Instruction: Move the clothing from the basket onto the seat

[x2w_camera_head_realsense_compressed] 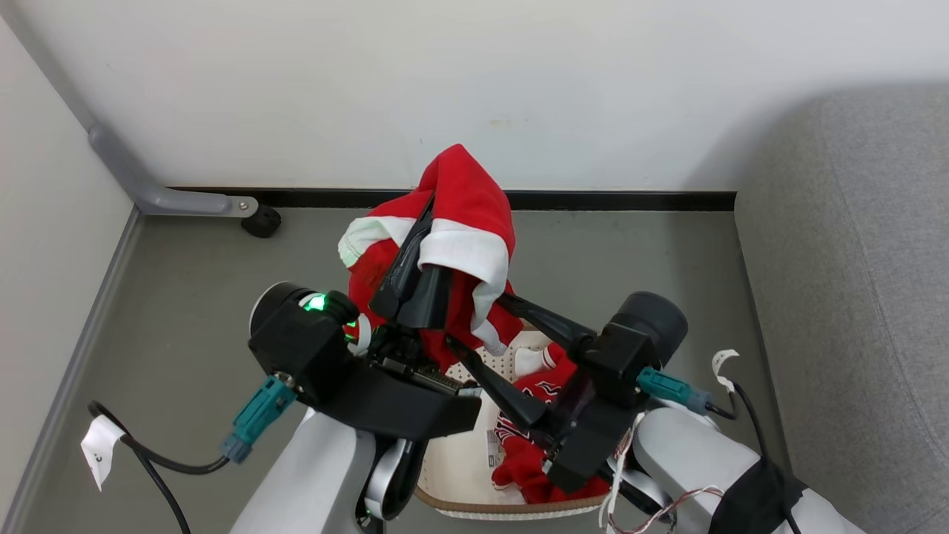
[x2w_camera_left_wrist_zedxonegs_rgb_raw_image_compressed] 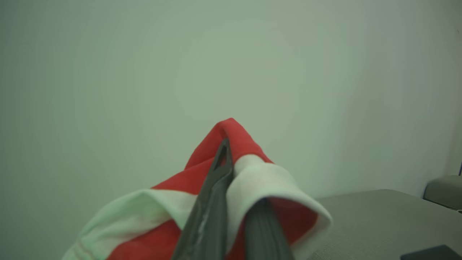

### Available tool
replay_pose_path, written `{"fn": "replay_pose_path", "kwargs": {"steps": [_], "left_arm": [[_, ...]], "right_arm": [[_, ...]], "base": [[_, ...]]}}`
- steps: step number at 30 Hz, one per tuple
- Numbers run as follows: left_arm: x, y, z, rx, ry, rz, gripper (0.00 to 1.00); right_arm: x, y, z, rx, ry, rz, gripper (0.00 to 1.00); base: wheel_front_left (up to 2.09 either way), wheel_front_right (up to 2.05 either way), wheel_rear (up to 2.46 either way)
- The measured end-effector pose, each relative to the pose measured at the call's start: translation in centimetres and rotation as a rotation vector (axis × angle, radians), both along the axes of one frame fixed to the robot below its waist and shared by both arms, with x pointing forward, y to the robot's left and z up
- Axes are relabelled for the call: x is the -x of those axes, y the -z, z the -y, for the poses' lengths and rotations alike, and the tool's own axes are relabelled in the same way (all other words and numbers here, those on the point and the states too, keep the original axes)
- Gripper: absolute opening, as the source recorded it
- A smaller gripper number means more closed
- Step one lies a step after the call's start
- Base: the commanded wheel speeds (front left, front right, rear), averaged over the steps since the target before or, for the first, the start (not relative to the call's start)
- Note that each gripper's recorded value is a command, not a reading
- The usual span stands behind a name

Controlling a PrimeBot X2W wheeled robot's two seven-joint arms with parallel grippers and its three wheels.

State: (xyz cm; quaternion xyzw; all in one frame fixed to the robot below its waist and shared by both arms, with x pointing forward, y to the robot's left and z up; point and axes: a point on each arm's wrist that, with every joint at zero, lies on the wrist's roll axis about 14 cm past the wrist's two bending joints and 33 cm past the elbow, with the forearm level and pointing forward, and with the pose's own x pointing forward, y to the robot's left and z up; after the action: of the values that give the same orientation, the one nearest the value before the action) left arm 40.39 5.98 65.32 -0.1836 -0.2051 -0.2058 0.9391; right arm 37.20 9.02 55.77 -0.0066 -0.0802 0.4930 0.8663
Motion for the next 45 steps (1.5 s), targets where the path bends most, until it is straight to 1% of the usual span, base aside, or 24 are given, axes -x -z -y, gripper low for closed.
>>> {"fn": "replay_pose_path", "kwargs": {"steps": [4, 9, 17, 21, 22, 23, 24, 25, 26, 37, 38, 39, 40, 41, 45], "left_arm": [[0.2, 0.0, 0.4, -0.004, 0.013, 0.0, 0.0], [0.5, 0.0, 0.8, -0.007, 0.03, 0.004, 0.0], [1.0, 0.2, 1.9, -0.02, 0.068, 0.004, 0.0], [1.2, 0.4, 2.3, -0.025, 0.079, 0.001, 0.0], [1.2, 0.4, 2.4, -0.025, 0.082, 0.0, 0.0], [1.2, 0.5, 2.4, -0.025, 0.084, -0.002, 0.0], [1.3, 0.5, 2.5, -0.026, 0.086, -0.003, 0.0], [1.3, 0.5, 2.5, -0.027, 0.087, -0.004, 0.0], [1.3, 0.6, 2.5, -0.026, 0.088, -0.005, 0.0], [0.7, 1.4, 2.2, -0.025, 0.074, -0.034, 0.0], [0.6, 1.5, 2.1, -0.025, 0.073, -0.038, 0.07], [0.6, 1.6, 2.1, -0.025, 0.071, -0.041, 0.4], [0.5, 1.7, 2.1, -0.025, 0.071, -0.045, 0.76], [0.5, 1.9, 2.2, -0.026, 0.072, -0.05, 1.0], [0.2, 2.6, 2.3, -0.029, 0.073, -0.069, 1.0]], "right_arm": [[-0.4, 0.6, -0.1, 0.018, 0.01, -0.009, 1.0], [-1.5, 0.1, 0.0, 0.015, 0.04, -0.002, 1.0], [-3.6, -1.7, 0.8, -0.015, 0.124, 0.038, 1.0], [-3.9, -1.5, 0.8, -0.008, 0.137, 0.036, 1.0], [-4.0, -1.4, 0.9, -0.004, 0.139, 0.034, 0.9], [-4.0, -1.2, 0.9, -0.001, 0.142, 0.031, 0.51], [-4.1, -1.1, 0.9, 0.002, 0.144, 0.028, 0.3], [-4.3, -1.0, 0.9, 0.005, 0.147, 0.026, 0.04], [-4.4, -1.0, 1.0, 0.007, 0.15, 0.025, 0.0], [-5.4, -1.8, 1.8, -0.028, 0.189, 0.019, 0.0], [-5.5, -2.0, 1.9, -0.038, 0.193, 0.019, 0.0], [-5.6, -2.3, 2.0, -0.049, 0.197, 0.018, 0.0], [-5.7, -2.5, 2.1, -0.057, 0.201, 0.021, 0.0], [-5.8, -2.8, 2.2, -0.065, 0.204, 0.024, 0.0], [-6.2, -3.3, 2.9, -0.088, 0.228, 0.026, 0.0]], "base": [[0.0, 0.0, 0.0], [0.0, 0.0, 0.0], [0.0, 0.0, 0.0], [0.0, 0.0, 0.0], [0.0, 0.0, 0.0], [0.0, 0.0, 0.0], [0.0, 0.0, 0.0], [0.0, 0.0, 0.0], [0.0, 0.0, 0.0], [0.0, 0.0, 0.0], [0.0, 0.0, 0.0], [0.0, 0.0, 0.0], [0.0, 0.0, 0.0], [0.0, 0.0, 0.0], [0.0, 0.0, 0.0]]}}
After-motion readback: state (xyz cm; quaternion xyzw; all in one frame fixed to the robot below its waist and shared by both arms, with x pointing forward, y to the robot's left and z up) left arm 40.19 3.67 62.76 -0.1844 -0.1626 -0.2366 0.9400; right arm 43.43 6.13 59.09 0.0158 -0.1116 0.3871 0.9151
